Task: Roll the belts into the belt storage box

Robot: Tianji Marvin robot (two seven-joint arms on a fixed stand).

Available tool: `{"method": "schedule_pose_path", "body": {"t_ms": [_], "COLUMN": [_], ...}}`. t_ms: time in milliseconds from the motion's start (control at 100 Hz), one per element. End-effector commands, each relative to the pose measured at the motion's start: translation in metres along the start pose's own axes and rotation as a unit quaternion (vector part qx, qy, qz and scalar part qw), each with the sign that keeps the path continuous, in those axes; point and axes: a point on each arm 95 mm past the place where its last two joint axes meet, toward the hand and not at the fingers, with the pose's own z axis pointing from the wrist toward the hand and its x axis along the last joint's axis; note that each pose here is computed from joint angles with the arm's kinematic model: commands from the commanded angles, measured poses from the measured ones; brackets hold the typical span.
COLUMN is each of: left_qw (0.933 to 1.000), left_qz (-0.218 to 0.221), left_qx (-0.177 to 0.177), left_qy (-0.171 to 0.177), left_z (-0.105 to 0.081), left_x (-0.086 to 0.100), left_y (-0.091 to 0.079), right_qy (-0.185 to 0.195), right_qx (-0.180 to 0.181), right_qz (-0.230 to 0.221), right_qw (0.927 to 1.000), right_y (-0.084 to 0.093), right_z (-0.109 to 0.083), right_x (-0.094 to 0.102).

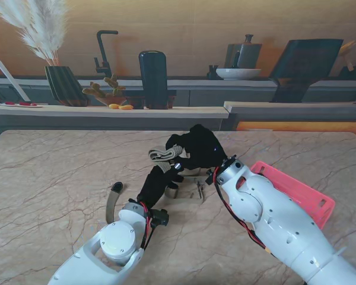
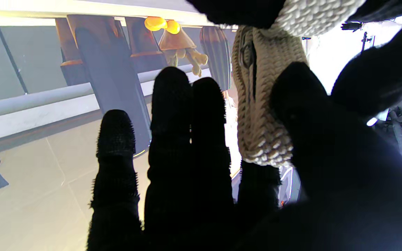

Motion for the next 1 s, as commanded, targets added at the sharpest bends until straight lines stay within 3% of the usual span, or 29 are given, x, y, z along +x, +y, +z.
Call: {"method": "schedule_pose_path", "body": {"t_ms": [0, 240, 540, 990], "left_qw": [0.9999, 0.9997, 0.9994, 0.9988], "left_qz": [-0.012, -0.008, 0.017, -0.03], "left_qx": [0.003, 0.01, -0.001, 0.031], "left_qy": [0.012, 0.022, 0.03, 0.023], "left_z": [0.0, 0.0, 0.001, 0.0], "left_x": [0.006, 0.007, 0.006, 0.009], "left_y": [0.004, 0.002, -0.002, -0.002], "right_qy": [0.007, 0.008, -0.035, 0.011], "right_qx": [0.02, 0.039, 0.034, 0.073], "right_qz": [0.012, 0.014, 0.036, 0.044], "right_qw": [0.9997, 0.9991, 0.9982, 0.9963], "right_y": [-0.014, -0.024, -0.02, -0.051], "right_z": [-0.003, -0.004, -0.004, -0.011], "right_x": [0.007, 0.007, -0.001, 0.015]}}
